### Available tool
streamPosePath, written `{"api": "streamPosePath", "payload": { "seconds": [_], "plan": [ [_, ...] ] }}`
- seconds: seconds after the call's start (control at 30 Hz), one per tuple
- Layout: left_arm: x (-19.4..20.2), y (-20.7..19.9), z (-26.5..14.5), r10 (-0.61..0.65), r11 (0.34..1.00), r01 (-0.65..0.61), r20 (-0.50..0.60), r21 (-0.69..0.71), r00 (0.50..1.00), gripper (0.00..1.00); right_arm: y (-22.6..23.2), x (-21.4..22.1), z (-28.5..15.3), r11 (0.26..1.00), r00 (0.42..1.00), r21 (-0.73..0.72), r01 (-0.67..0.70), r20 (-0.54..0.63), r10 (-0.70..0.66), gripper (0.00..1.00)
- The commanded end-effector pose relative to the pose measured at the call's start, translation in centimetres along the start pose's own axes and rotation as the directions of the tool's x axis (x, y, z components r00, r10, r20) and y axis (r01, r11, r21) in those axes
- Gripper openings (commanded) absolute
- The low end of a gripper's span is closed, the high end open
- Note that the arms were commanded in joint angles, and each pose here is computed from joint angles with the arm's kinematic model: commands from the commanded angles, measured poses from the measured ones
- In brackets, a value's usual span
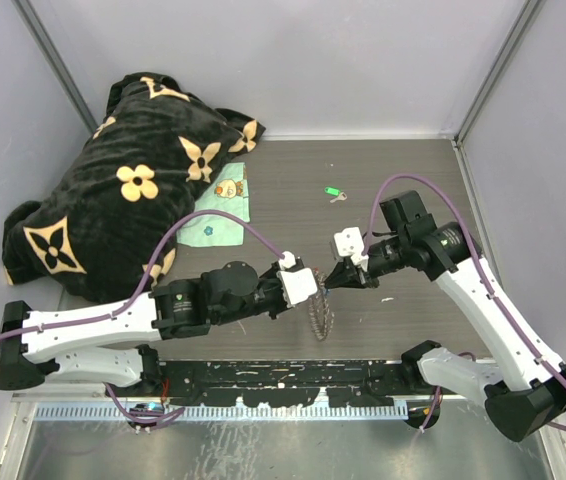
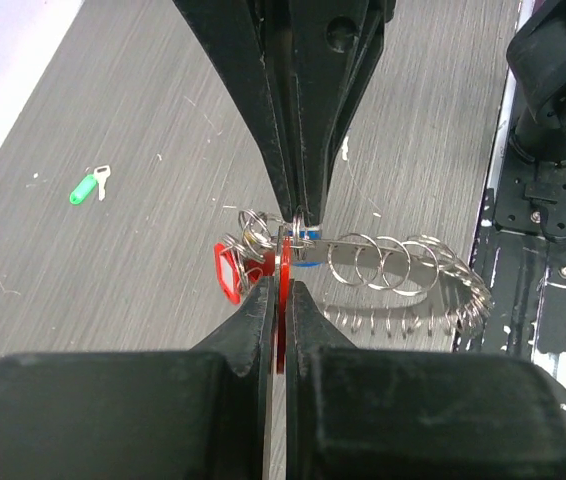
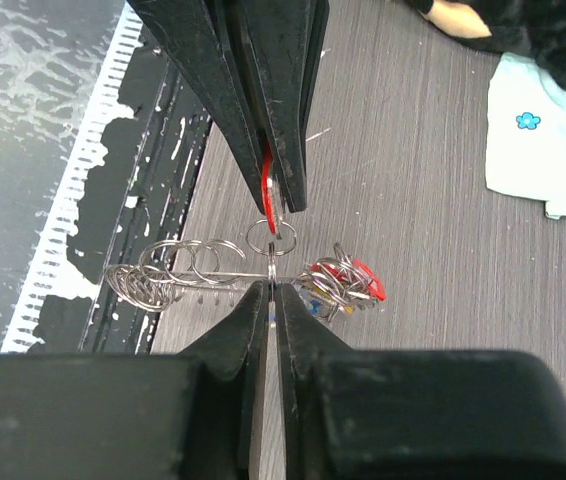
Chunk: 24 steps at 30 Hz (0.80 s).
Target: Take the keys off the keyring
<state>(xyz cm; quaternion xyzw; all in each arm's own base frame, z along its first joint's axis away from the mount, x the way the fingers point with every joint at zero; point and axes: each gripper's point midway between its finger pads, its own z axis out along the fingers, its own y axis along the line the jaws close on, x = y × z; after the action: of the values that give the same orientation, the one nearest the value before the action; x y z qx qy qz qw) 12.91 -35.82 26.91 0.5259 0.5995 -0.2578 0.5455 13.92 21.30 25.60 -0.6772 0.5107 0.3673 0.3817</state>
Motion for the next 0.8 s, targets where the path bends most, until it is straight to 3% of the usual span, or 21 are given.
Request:
{"api": "streamPosePath", "payload": {
  "seconds": [0.0,0.43,0.77],
  "plan": [
    [-4.3,1.4,-0.8,0.007,0.999,-0.002,0.110,-0.040,0.994,0.00,0.2,-1.9,-0.3,0.999,0.994,0.003,0.038,0.099,-0.039,0.15],
    [-5.8,1.6,-1.6,-0.001,0.999,0.007,0.152,-0.036,0.988,0.00,0.3,-2.5,-1.2,1.000,0.981,0.026,-0.017,0.192,0.011,0.27],
    [-6.7,1.4,-1.7,-0.011,1.000,0.014,0.172,-0.014,0.985,0.00,1.7,-2.1,-0.7,0.996,0.955,-0.040,-0.077,0.285,0.085,0.30]
  ]
}}
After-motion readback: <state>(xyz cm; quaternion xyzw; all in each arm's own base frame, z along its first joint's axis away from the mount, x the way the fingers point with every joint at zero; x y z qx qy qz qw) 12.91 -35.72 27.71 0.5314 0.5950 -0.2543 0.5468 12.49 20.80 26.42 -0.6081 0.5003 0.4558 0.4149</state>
